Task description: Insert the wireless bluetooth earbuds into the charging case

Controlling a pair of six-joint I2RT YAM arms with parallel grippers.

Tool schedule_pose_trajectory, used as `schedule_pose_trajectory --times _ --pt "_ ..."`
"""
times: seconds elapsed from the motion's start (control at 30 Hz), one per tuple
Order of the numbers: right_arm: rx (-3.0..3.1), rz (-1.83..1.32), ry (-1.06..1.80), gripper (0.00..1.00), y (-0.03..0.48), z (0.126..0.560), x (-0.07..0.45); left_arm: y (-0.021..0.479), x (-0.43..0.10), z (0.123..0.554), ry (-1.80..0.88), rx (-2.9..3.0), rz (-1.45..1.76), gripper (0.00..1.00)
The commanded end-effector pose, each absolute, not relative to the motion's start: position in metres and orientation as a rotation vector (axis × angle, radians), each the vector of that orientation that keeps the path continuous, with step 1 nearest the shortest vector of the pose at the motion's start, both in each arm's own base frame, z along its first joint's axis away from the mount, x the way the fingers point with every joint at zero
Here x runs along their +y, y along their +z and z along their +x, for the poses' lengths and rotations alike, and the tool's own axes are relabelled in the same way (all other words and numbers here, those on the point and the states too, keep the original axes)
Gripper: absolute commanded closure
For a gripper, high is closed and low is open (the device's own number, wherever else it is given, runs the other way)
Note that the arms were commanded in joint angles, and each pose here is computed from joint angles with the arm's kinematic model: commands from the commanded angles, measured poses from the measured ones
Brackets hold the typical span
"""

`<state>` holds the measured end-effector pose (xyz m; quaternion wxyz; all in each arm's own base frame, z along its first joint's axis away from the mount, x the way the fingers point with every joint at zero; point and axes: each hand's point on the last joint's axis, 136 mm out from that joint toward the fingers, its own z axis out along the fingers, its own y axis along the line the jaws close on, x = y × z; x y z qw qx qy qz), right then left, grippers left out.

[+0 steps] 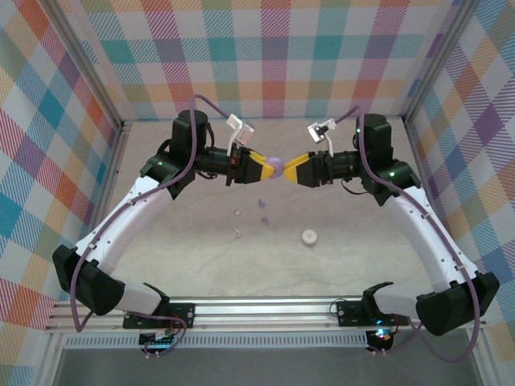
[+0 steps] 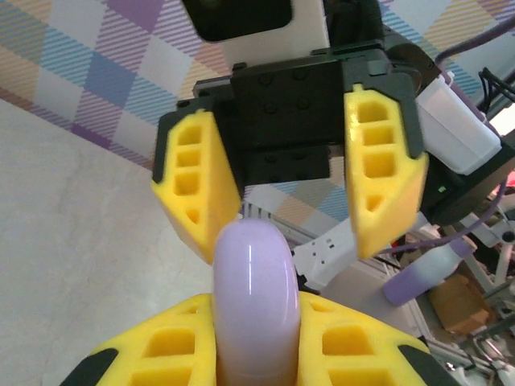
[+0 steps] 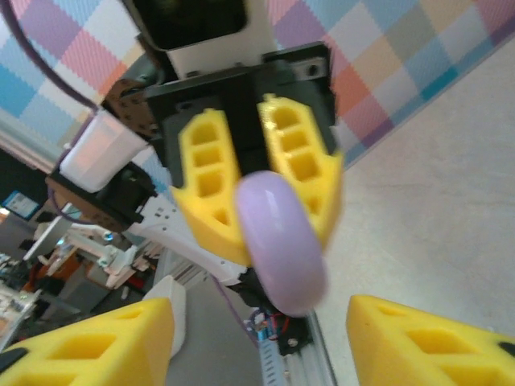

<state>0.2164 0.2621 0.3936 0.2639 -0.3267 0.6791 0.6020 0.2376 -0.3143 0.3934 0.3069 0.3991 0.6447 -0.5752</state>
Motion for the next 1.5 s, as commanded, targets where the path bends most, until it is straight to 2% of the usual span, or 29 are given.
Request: schedule_pose_trajectory --times 0.0,0.17,0.37,0.4,0.57,0.6,0.7,0.87,0.93,1.07,1.2,1.47 --pt "1.764 -0.969 1.655 0.47 0.405 0.203 0.273 0.395 -0.313 0.227 -1.587 1.694 1.092 0.93" --pt "1.817 -0.958 1.633 0.58 0.395 0.213 0.277 0.405 -0.313 0.224 -1.588 1.635 1.109 0.93" --pt "1.819 -0.93 1.648 0.65 0.399 0.22 0.28 0.399 -0.314 0.222 -1.604 1.658 1.119 0.93" --pt "1.822 -0.935 1.659 0.68 0.398 0.22 0.281 0.399 -0.314 0.222 -1.609 1.66 1.12 0.93" --pt "1.826 -0.952 1.704 0.95 0.397 0.218 0.283 0.389 -0.315 0.223 -1.623 1.706 1.119 0.86" --pt "1.826 -0.95 1.705 0.96 0.397 0.219 0.283 0.388 -0.315 0.224 -1.623 1.707 1.119 0.84" --pt "1.809 -0.936 1.715 0.98 0.396 0.22 0.284 0.389 -0.317 0.227 -1.615 1.706 1.114 0.75" --pt "1.821 -0.842 1.709 1.0 0.392 0.233 0.286 0.398 -0.316 0.238 -1.541 1.659 1.045 0.45" --pt "1.822 -0.81 1.701 1.0 0.389 0.238 0.286 0.399 -0.314 0.248 -1.499 1.652 0.959 0.39" --pt "1.825 -0.749 1.653 0.99 0.384 0.247 0.285 0.405 -0.305 0.262 -1.489 1.616 0.785 0.35" --pt "1.809 -0.733 1.592 0.98 0.382 0.251 0.283 0.408 -0.302 0.266 -1.586 1.558 0.679 0.38" --pt "1.767 -0.814 1.54 0.96 0.381 0.243 0.28 0.411 -0.297 0.251 -1.608 1.477 0.713 0.44"
